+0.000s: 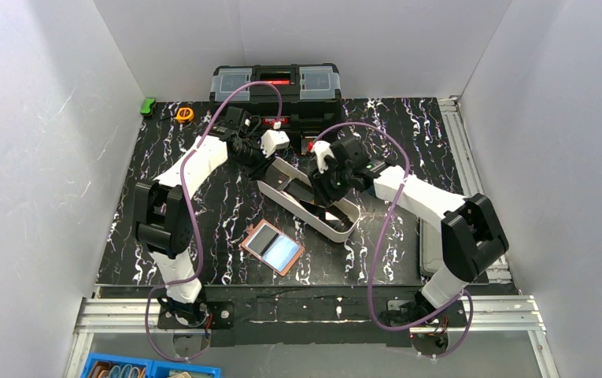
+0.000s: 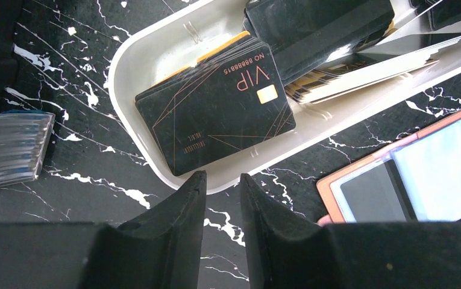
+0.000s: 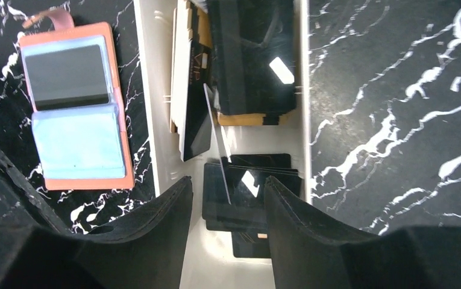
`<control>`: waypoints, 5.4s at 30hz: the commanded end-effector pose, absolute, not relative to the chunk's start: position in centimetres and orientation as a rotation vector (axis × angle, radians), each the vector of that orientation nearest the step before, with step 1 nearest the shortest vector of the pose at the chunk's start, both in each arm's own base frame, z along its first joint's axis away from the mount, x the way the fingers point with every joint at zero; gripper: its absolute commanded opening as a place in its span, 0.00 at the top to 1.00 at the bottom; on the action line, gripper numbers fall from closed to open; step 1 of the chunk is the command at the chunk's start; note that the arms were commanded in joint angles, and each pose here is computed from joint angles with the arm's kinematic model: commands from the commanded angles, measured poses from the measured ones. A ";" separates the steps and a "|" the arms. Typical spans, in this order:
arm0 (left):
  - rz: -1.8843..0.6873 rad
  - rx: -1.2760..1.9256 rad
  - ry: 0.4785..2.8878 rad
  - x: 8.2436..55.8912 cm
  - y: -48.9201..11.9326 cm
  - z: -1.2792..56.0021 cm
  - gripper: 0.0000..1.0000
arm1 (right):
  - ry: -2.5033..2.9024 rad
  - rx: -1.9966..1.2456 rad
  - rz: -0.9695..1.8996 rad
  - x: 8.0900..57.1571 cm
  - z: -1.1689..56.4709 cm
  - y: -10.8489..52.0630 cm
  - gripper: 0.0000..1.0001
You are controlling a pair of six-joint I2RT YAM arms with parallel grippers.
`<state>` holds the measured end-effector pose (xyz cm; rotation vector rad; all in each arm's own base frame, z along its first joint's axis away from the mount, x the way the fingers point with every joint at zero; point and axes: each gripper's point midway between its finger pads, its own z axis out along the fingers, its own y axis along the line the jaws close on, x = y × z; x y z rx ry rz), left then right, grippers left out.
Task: Put the credit cards into the card holder
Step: Pick up the credit card from the storage box, then insert the credit card into the card holder.
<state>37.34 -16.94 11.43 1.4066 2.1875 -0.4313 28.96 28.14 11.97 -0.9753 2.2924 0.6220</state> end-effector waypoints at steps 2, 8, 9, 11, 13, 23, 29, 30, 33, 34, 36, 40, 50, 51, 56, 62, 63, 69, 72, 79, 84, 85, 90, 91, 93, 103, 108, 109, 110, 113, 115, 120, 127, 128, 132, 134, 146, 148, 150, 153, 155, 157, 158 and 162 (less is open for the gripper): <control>-0.419 1.415 2.166 36.4 -16.5 13.4 0.74 | 2.243 -1.108 0.560 29.1 11.0 30.2 0.45; -0.414 1.416 2.169 36.4 -16.4 13.6 0.74 | 2.256 -1.145 0.489 29.9 9.3 30.7 0.46; -0.414 1.416 2.169 36.4 -16.4 13.6 0.74 | 2.255 -1.153 0.482 30.0 9.1 30.8 0.47; -0.410 1.416 2.169 36.5 -16.4 13.7 0.74 | 2.262 -1.162 0.470 30.0 8.7 30.9 0.48; -0.406 1.418 2.169 36.5 -16.3 13.7 0.74 | 2.269 -1.175 0.463 30.0 8.2 31.0 0.51; -0.405 1.416 2.168 36.5 -16.3 14.0 0.74 | 2.226 -1.150 0.437 29.7 9.4 30.7 0.93; -0.403 1.404 2.164 36.3 -16.3 14.7 0.74 | 2.174 -1.119 0.438 29.4 11.8 30.3 0.98; -0.405 1.404 2.164 36.1 -16.3 14.8 0.74 | 2.166 -1.116 0.430 29.4 12.3 30.2 0.98; -0.400 1.400 2.155 35.9 -16.2 15.3 0.74 | 2.138 -1.105 0.416 29.1 14.2 29.7 0.98; -0.400 1.398 2.151 35.8 -16.2 15.6 0.74 | 2.126 -1.095 0.413 29.0 15.0 29.5 0.98; -0.401 1.393 2.141 35.6 -16.2 16.1 0.74 | 2.100 -1.063 0.414 28.8 16.7 29.1 0.99; -0.506 1.376 2.081 33.5 -17.1 19.3 0.70 | 2.024 -0.927 0.571 26.4 21.7 28.7 0.99; -0.517 1.852 1.814 18.4 -12.3 15.3 0.55 | 2.243 -0.518 1.383 14.9 16.5 31.9 0.99; -0.517 1.853 1.828 18.4 -12.2 14.9 0.55 | 2.269 -0.530 1.349 14.7 15.6 32.1 0.99; -0.527 1.860 1.887 19.1 -12.0 13.8 0.55 | 2.348 -0.556 1.293 14.4 11.9 33.2 0.99; -0.416 1.967 1.887 20.4 -10.6 10.5 0.56 | 2.422 -0.510 1.172 15.8 8.9 32.9 0.99; -0.401 1.978 1.883 20.6 -10.5 10.0 0.56 | 2.432 -0.499 1.144 16.2 8.6 32.6 0.99; -0.290 1.974 1.880 23.7 -10.3 7.3 0.57 | 2.444 -0.368 1.041 19.2 7.8 29.5 0.99; -0.280 1.975 1.880 24.7 -10.5 6.0 0.57 | 2.444 -0.322 1.010 20.4 7.7 28.0 0.99; -0.323 1.968 1.911 25.7 -11.1 4.2 0.57 | 2.423 -0.294 0.926 22.9 8.2 26.1 0.99; -0.342 2.014 1.917 25.1 -10.8 3.0 0.58 | 2.379 -0.387 1.085 21.2 10.1 27.6 0.99; -0.338 2.020 1.917 25.0 -10.7 2.9 0.58 | 2.373 -0.408 1.127 20.4 10.3 28.0 0.99; -0.353 2.066 1.894 23.8 -10.3 2.0 0.59 | 2.413 -0.528 1.233 15.5 9.5 30.4 0.99; -0.360 2.076 1.884 23.5 -10.3 1.9 0.60 | 2.414 -0.518 1.239 15.3 9.3 30.5 0.99; -0.366 2.098 1.878 23.0 -10.2 1.6 0.60 | 2.417 -0.498 1.253 14.9 9.1 30.6 0.99; -0.440 2.203 1.848 19.1 -10.6 1.7 0.63 | 2.433 -0.542 1.283 13.5 9.0 31.1 0.99; -0.501 2.260 1.808 15.5 -11.5 2.5 0.63 | 2.451 -0.503 1.226 13.6 8.5 30.3 0.99; -0.516 2.274 1.808 14.8 -11.6 2.6 0.63 | 2.452 -0.495 1.211 13.7 8.6 30.2 0.99; -0.531 2.282 1.815 14.2 -11.6 2.7 0.63 | 2.453 -0.488 1.193 13.8 8.6 29.9 0.99; -0.547 2.268 1.851 13.5 -11.5 3.0 0.63 | 2.462 -0.475 1.159 13.8 8.4 29.3 0.99; -0.532 2.265 1.869 13.5 -11.3 3.1 0.64 | 2.471 -0.456 1.139 13.7 8.3 28.8 0.99; -0.525 2.216 1.910 13.8 -11.5 4.6 0.64 | 2.505 -0.438 1.136 13.3 7.8 28.5 0.99; -0.456 2.077 2.011 16.5 -11.5 6.1 0.67 | 2.549 -0.439 1.183 13.4 6.7 29.8 0.99; -0.452 2.067 2.025 16.7 -11.5 6.1 0.67 | 2.554 -0.437 1.183 13.4 6.6 29.9 0.99; -0.409 2.060 2.042 17.9 -11.4 5.5 0.67 | 2.561 -0.438 1.186 13.6 6.3 30.2 0.99; -0.407 2.058 2.036 18.3 -11.6 5.2 0.68 | 2.567 -0.439 1.189 13.6 6.1 30.4 0.99; -0.455 2.091 2.026 18.3 -12.1 3.8 0.67 | 2.523 -0.446 1.211 14.0 7.0 30.8 0.99; -0.458 2.094 2.024 18.3 -12.1 3.8 0.68 | 2.526 -0.452 1.210 14.0 7.0 30.9 0.99; -0.452 2.100 2.020 18.3 -12.0 3.7 0.68 | 2.525 -0.455 1.208 13.9 7.1 30.7 0.99; -0.444 2.106 2.017 18.3 -11.9 3.6 0.68 | 2.525 -0.455 1.176 13.9 7.1 30.1 0.99; -0.444 2.110 2.013 18.2 -11.9 3.5 0.68 | 2.515 -0.451 1.159 13.9 7.3 29.6 0.99; -0.440 2.108 2.017 18.2 -11.8 3.4 0.68 | 2.507 -0.448 1.141 14.0 7.6 29.1 0.99; -0.440 2.106 2.019 18.2 -11.8 3.4 0.68 | 2.504 -0.446 1.137 14.0 7.7 28.9 0.99; -0.438 2.103 2.020 18.2 -11.8 3.3 0.68 | 2.484 -0.462 1.165 14.1 8.1 29.3 0.99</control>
